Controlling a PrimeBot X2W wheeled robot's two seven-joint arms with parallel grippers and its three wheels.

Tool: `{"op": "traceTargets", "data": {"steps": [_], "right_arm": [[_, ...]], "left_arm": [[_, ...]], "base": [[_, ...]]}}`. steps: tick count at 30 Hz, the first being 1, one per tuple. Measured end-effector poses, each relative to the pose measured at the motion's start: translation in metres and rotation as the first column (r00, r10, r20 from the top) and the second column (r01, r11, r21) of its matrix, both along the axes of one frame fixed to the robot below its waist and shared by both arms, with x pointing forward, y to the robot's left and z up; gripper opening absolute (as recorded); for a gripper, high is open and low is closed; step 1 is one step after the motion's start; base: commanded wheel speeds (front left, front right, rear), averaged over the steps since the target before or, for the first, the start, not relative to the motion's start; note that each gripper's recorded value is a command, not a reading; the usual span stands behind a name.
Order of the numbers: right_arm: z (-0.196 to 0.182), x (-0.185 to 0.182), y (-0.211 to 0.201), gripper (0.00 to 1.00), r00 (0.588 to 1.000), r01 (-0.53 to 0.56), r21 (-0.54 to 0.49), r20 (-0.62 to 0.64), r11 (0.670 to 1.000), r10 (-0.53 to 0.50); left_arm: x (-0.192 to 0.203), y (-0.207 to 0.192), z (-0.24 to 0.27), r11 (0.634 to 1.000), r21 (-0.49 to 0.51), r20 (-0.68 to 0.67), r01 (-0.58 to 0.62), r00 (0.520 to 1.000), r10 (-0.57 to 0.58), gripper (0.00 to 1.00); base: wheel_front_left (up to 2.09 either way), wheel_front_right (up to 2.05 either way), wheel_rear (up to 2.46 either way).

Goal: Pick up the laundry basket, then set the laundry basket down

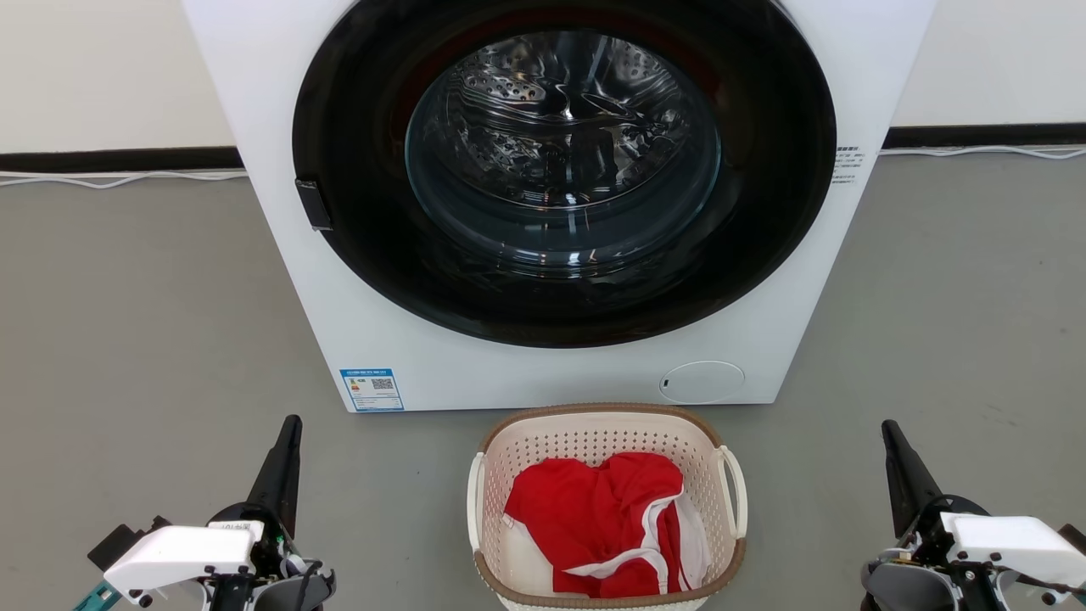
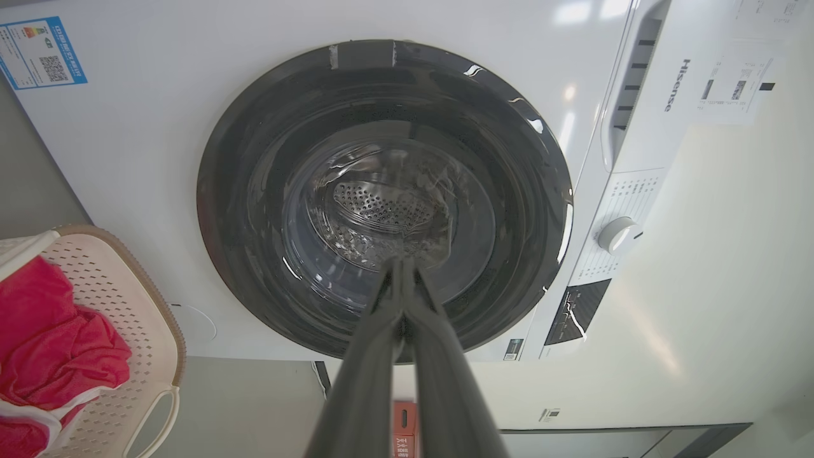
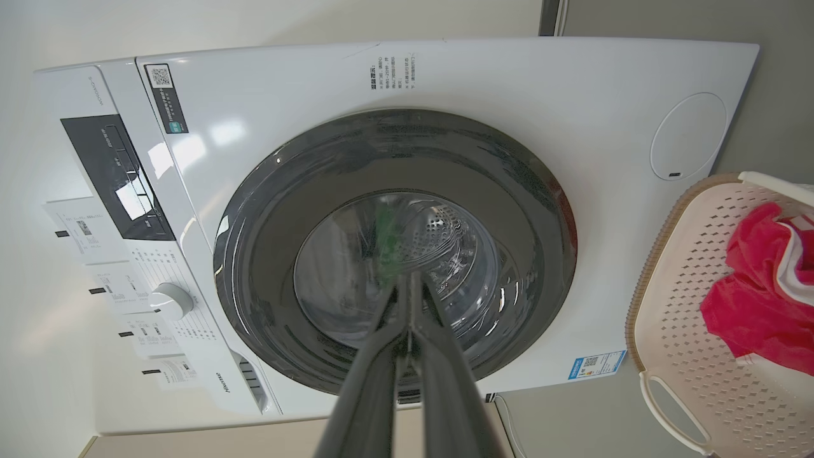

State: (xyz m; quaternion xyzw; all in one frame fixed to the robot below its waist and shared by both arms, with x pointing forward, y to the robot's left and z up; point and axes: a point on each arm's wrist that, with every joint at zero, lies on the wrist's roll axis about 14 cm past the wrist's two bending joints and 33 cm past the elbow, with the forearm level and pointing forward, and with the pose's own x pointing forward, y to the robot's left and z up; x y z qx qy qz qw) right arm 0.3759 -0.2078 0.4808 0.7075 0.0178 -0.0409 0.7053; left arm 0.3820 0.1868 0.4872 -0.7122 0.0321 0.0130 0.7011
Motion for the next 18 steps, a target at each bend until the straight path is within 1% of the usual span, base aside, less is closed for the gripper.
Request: {"op": "traceTargets", "data": {"steps": [11,12,15,18], "right_arm": [[-0.001,0.0,0.0,0.0,1.0,0.0,0.0,-0.003,1.0,0.0],[-0.004,-0.002,0.0,1.0,1.0,-0.001,0.001,-0.013,1.0,0.001],[-0.02,-0.011,0.002,1.0,0.998,0.002,0.01,-0.062,1.0,-0.001],[-0.023,-0.014,0.002,1.0,0.998,0.006,0.009,-0.07,1.0,-0.005]], "left_arm": [[0.0,0.0,-0.001,1.0,-0.001,-0.003,0.0,1.0,0.0,0.0],[-0.001,-0.001,-0.004,1.0,-0.003,-0.013,0.0,1.0,0.0,1.0],[-0.01,-0.002,-0.021,1.0,-0.009,-0.063,0.0,0.998,0.0,1.0],[-0.013,-0.004,-0.024,1.0,-0.008,-0.074,-0.001,0.997,0.0,1.0]], "base": [[0.0,0.0,0.0],[0.0,0.0,0.0],[0.0,0.0,0.0],[0.0,0.0,0.0]]}}
